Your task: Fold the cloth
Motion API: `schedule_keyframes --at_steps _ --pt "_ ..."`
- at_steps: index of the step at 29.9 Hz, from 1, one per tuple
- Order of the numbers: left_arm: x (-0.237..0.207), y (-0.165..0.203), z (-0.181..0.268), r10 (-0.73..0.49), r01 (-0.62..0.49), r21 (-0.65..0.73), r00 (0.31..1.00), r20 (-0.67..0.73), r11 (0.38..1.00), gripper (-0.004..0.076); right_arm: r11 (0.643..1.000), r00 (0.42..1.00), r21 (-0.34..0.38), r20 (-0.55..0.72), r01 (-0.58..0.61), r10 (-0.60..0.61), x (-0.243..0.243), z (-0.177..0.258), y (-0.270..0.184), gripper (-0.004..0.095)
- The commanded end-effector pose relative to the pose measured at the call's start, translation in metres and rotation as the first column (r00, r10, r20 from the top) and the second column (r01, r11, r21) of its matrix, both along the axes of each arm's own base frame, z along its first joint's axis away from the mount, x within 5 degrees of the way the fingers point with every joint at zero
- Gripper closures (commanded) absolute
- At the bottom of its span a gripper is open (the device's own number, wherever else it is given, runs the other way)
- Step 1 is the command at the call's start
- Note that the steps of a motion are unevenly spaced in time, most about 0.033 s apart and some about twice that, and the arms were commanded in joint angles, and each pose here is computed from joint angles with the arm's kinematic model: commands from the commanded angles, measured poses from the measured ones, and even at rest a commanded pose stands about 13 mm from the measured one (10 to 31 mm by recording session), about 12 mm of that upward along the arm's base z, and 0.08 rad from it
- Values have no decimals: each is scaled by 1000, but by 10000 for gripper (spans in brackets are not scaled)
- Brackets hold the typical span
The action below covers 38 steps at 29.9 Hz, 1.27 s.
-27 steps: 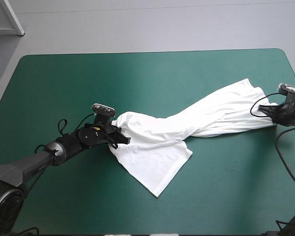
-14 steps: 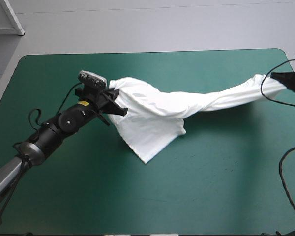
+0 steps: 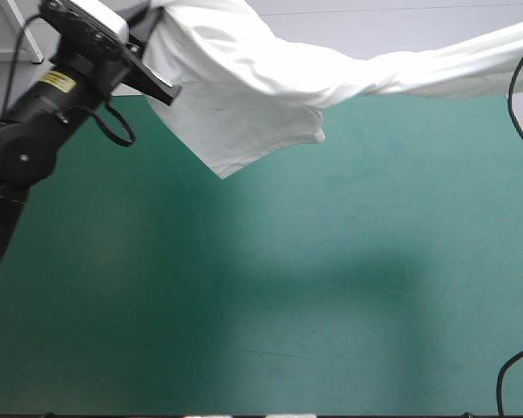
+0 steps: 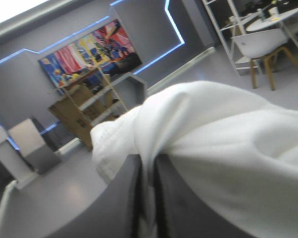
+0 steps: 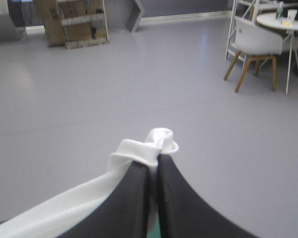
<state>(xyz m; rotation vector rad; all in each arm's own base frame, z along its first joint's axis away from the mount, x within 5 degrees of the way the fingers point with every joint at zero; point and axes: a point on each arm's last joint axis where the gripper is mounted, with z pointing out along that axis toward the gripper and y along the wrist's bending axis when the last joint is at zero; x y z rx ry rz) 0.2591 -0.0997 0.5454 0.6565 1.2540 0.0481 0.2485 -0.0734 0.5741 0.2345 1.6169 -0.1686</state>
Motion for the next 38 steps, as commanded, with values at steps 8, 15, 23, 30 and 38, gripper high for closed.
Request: schedule_keyframes --at_steps 8,15,23,30,38 --pt "-82 81 75 327 -326 -52 944 30 944 705 991 983 -80 145 -104 115 -65 61 30 925" --pt "-79 79 57 300 -307 -34 943 -145 951 705 966 964 -4 50 -260 260 -53 48 40 925" --pt "-12 69 -35 242 -300 -34 827 -507 953 705 921 898 145 -214 -361 385 -18 1 40 925" --pt "23 61 -123 169 -304 -97 734 -658 948 705 874 801 317 -370 -368 471 38 -75 27 925" --pt "68 58 -177 185 -337 -72 667 -722 939 705 856 762 315 -397 -410 511 124 -151 37 925"
